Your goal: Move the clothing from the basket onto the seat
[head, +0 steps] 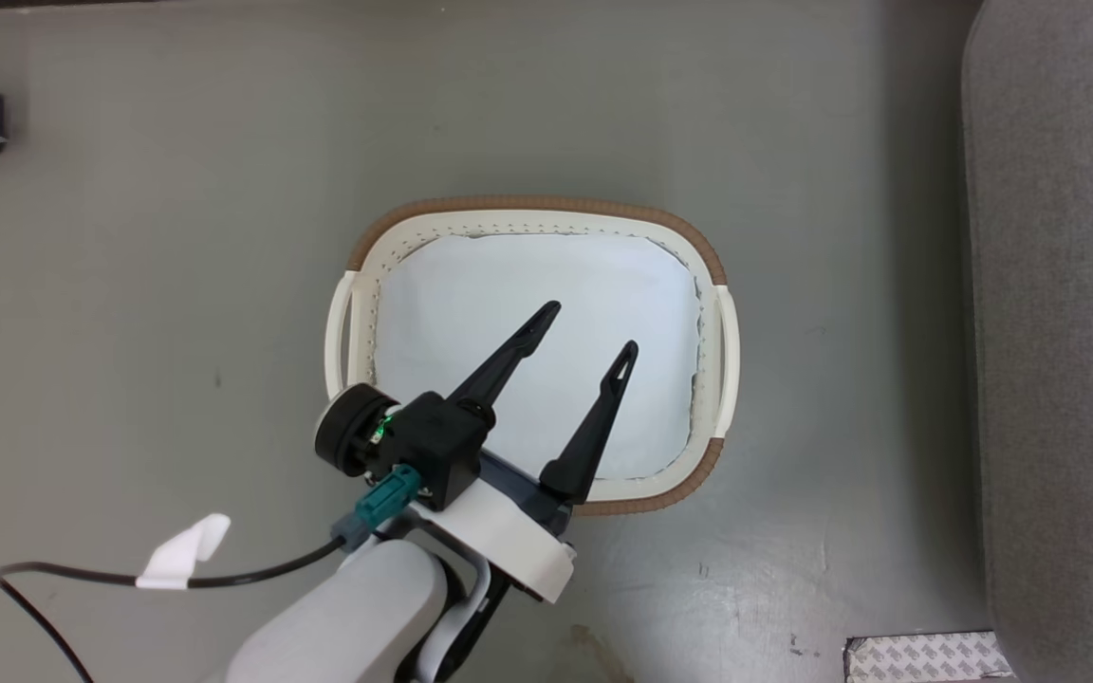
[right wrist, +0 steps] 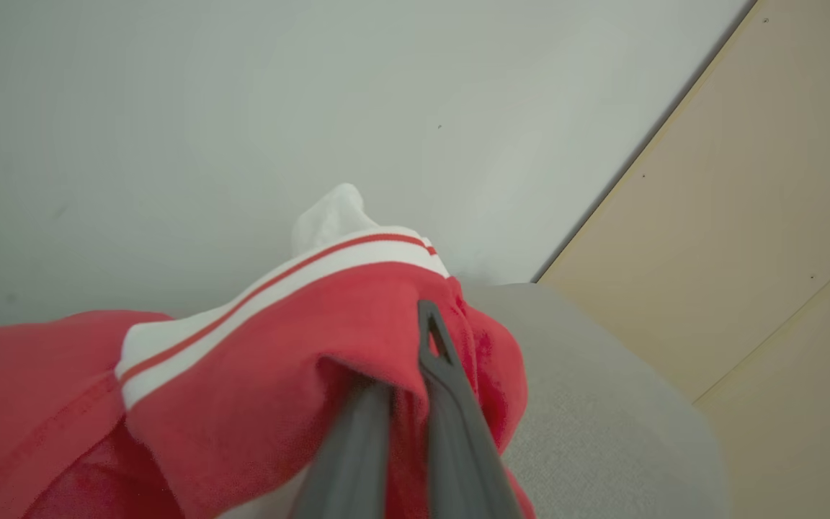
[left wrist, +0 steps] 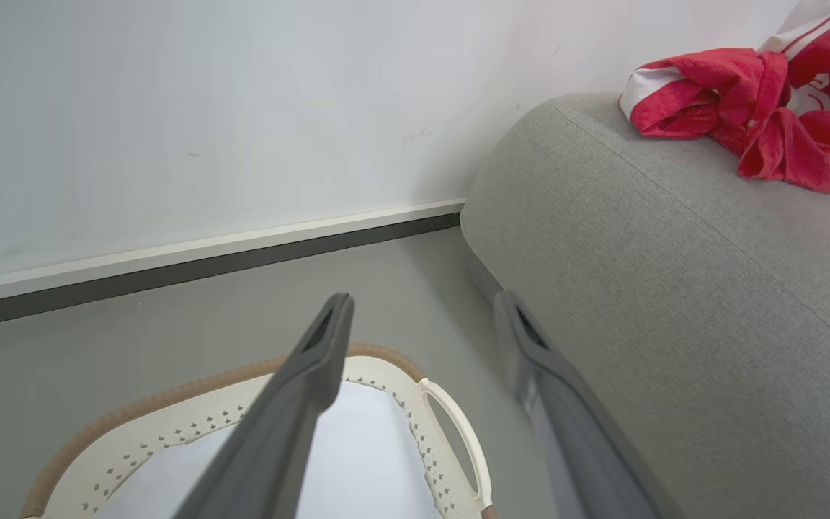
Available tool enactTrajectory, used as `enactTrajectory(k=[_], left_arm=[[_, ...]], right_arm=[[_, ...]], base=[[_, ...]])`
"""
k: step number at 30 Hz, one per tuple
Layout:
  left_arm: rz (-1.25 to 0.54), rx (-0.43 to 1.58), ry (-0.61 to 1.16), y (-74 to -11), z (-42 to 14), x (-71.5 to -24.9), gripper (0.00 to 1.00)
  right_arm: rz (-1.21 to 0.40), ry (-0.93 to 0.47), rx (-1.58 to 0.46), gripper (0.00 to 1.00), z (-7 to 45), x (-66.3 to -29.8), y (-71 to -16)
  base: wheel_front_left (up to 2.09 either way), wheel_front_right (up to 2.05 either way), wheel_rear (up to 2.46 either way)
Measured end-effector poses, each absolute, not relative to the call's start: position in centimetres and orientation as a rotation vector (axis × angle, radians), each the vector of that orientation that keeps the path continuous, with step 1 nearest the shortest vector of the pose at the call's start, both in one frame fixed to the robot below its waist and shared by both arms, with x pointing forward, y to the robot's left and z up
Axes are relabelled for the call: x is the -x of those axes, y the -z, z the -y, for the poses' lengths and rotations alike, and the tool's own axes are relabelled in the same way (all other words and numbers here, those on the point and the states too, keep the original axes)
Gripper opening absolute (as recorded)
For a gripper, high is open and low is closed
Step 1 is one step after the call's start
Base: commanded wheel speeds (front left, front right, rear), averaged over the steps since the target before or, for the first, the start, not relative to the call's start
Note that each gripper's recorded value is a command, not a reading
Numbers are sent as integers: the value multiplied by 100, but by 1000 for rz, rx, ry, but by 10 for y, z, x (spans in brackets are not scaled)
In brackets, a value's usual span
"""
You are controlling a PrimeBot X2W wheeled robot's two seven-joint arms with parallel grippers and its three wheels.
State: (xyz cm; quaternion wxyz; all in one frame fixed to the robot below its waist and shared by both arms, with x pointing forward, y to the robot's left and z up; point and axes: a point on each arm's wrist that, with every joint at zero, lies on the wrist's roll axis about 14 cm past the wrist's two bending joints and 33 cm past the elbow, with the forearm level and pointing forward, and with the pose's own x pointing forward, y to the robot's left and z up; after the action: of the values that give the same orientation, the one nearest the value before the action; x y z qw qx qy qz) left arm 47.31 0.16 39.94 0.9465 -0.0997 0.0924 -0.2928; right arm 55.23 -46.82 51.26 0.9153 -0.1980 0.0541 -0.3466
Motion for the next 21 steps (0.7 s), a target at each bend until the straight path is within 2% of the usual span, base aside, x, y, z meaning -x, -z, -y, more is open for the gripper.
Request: enactTrajectory(k=[1, 4, 5, 6, 7, 8, 13, 18, 21], left_arm=[[-191, 199, 591, -398, -4, -473, 100], [-191, 192, 586, -398, -7, -473, 100], [-190, 189, 584, -399, -7, -473, 100], [-187, 187, 583, -401, -8, -473, 100], [-184, 186, 581, -402, -8, -473, 100], [-180, 183, 577, -404, -9, -474, 100], [-166, 184, 561, -415, -10, -470, 100], [-154, 198, 522, -428, -16, -466, 100], [-129, 198, 471, -440, -27, -466, 100]], right_arm=[[-134, 705, 407, 4, 462, -551, -502], [-180, 693, 379, 39, 446, -549, -480], [-186, 693, 369, 39, 442, -547, -476], [-193, 695, 350, 49, 438, -545, -472], [-205, 695, 338, 87, 434, -543, -468], [-212, 697, 327, 100, 432, -541, -466], [-196, 673, 330, 100, 420, -537, -476], [-161, 567, 335, 100, 393, -541, -485], [-112, 520, 324, 100, 385, -526, -488]], base=[[0, 0, 0], [0, 0, 0], [0, 0, 0], [0, 0, 0], [0, 0, 0], [0, 0, 0], [0, 0, 0], [0, 0, 0], [0, 0, 0]])
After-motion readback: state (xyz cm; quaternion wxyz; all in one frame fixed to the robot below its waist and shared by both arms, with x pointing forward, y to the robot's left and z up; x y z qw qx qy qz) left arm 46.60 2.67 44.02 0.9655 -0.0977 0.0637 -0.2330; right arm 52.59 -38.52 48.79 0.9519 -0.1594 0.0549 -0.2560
